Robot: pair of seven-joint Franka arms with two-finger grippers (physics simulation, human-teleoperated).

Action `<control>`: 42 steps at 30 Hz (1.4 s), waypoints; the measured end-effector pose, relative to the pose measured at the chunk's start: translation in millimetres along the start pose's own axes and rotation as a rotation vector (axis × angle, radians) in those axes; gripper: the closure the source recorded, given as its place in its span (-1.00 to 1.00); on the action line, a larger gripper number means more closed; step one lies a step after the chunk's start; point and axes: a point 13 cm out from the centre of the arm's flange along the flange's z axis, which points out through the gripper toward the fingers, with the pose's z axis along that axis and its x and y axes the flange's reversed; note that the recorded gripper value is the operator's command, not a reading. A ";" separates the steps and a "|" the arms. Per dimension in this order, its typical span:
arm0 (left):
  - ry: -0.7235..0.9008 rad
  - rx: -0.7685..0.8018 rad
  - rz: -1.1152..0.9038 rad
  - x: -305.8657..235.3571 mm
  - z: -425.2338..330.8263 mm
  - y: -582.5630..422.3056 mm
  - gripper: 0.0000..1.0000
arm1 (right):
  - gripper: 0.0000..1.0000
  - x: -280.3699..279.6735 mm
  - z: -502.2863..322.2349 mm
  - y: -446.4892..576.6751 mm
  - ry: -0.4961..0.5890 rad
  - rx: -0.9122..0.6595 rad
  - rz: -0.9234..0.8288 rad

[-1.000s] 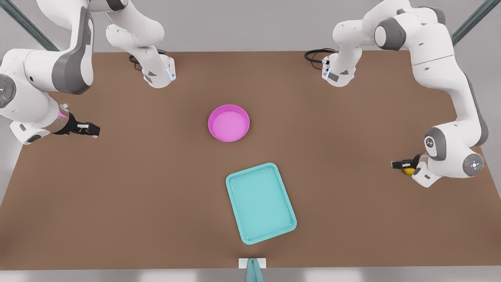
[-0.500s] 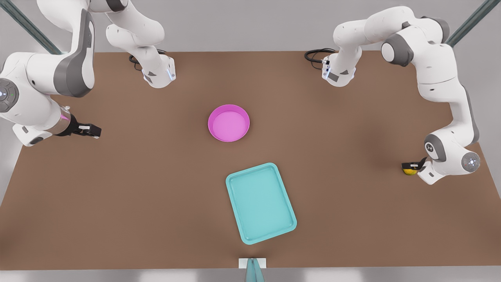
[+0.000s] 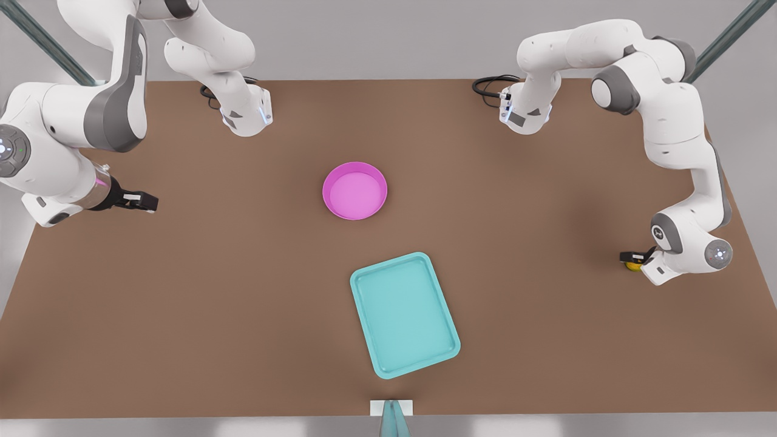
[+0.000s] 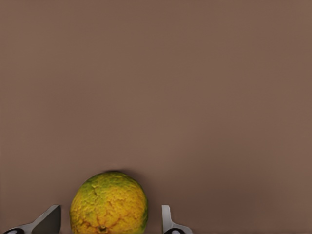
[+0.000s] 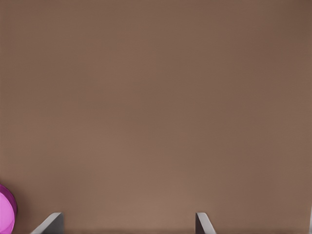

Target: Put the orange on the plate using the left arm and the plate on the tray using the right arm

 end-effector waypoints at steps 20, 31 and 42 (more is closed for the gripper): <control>-0.068 0.006 0.256 -72.8 -116.1 -209.2 -0.16 | -1.00 -0.9 3.5 -2.9 0.009 0.001 0.006; -0.072 0.006 0.510 3.8 -128.6 -759.3 -0.17 | -1.00 -0.8 14.6 -5.0 0.031 0.001 0.011; 0.055 0.021 0.202 133.9 -69.1 -886.9 -0.17 | -1.00 2.4 32.5 -1.6 0.068 -0.004 0.007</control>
